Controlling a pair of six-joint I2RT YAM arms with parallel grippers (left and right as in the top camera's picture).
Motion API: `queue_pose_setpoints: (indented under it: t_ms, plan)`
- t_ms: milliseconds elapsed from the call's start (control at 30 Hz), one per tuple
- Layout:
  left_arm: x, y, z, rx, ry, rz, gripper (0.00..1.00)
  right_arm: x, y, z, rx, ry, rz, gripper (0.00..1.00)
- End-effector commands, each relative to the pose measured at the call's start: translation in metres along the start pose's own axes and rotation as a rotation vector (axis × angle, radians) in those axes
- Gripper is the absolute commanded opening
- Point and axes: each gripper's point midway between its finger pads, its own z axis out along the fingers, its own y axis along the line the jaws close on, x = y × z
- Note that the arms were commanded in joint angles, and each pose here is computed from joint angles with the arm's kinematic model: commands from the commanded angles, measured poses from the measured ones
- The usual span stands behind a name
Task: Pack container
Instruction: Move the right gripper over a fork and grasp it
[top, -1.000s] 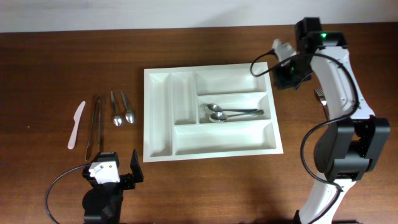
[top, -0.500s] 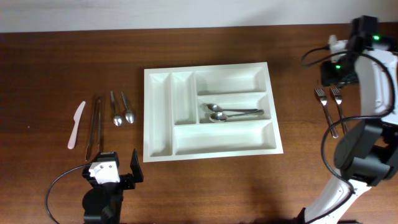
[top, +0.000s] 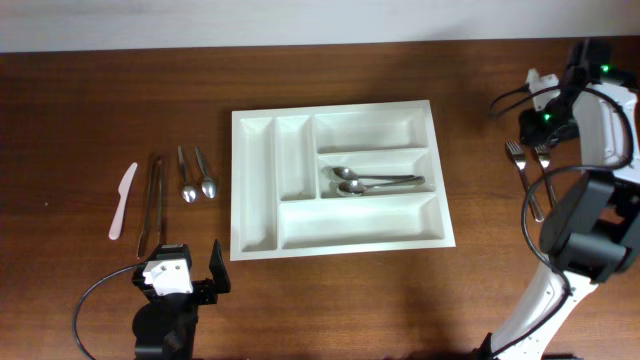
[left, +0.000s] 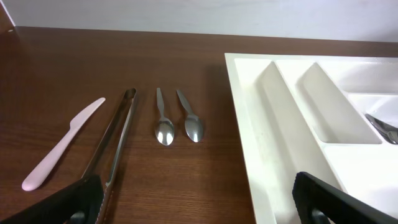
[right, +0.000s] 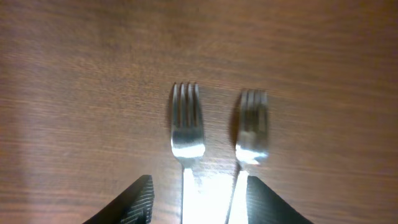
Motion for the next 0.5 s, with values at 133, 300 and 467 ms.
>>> queue_pose_setpoints:
  t_ms: [133,300,467]
  plan:
    - [0.002,0.0,0.001,0.004,0.002,0.014,0.99,0.019,0.011,0.056,-0.078,0.108,-0.01,0.44]
    - [0.002,0.0,0.001,0.004,0.002,0.014,0.99,0.027,0.016,0.076,-0.098,0.15,0.003,0.42]
    - [0.002,0.0,0.001,0.004,0.002,0.014,0.99,0.03,0.017,0.085,-0.1,0.168,0.047,0.41]
